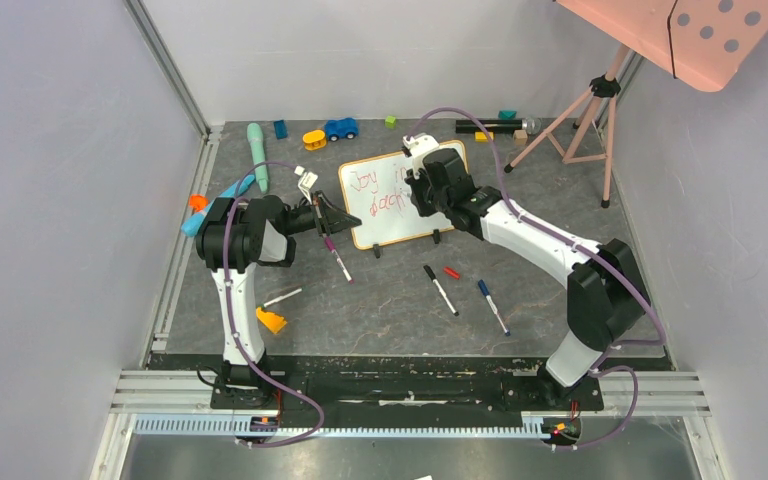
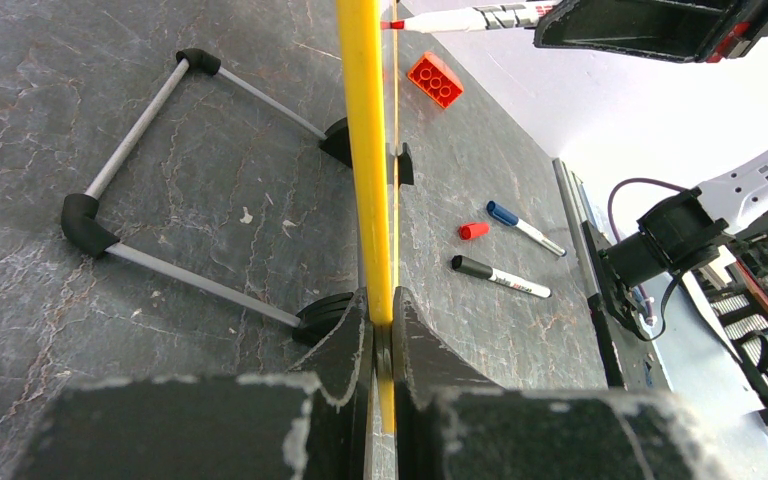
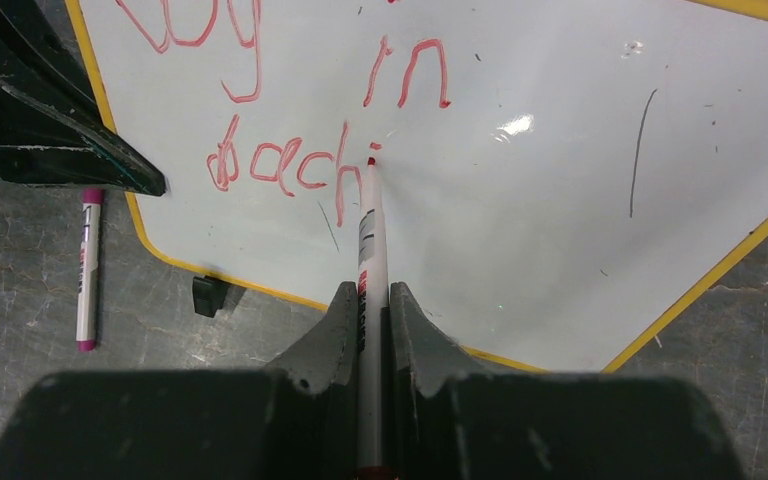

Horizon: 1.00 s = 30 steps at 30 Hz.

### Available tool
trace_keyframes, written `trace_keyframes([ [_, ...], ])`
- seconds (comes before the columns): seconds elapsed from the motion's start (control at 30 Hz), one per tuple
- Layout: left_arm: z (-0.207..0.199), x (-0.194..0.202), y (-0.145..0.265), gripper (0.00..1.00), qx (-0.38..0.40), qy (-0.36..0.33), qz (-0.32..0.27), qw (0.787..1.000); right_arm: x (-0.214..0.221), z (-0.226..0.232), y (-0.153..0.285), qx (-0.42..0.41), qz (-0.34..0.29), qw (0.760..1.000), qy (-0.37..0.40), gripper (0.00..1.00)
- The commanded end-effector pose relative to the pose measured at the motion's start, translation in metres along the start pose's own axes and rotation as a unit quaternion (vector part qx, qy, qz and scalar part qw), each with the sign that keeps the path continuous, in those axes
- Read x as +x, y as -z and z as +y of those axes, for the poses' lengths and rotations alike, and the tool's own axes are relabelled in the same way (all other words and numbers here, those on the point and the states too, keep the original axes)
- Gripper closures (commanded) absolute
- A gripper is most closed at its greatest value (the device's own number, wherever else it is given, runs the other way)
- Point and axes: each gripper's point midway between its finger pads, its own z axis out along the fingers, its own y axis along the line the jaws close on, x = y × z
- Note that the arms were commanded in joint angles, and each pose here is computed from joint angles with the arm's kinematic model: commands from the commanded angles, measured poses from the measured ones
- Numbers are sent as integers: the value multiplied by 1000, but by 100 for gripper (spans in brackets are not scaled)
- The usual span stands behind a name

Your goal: Write a sentence on the whiteboard

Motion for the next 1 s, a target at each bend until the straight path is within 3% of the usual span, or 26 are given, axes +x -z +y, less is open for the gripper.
trace_keyframes([
  [0.0,-9,32,1,98,45,-32,44,998,11,-8,-1,16,9,1000,6,100],
  [0.33,-9,32,1,98,46,-31,44,997,28,-7,3,11,20,1000,1,100],
  [0.7,-9,31,1,98,45,-32,44,998,-17,2,31,-20,-31,999,-7,100],
  [0.97,-9,31,0,98,46,-31,44,998,-18,-3,32,-14,-29,999,-5,100],
])
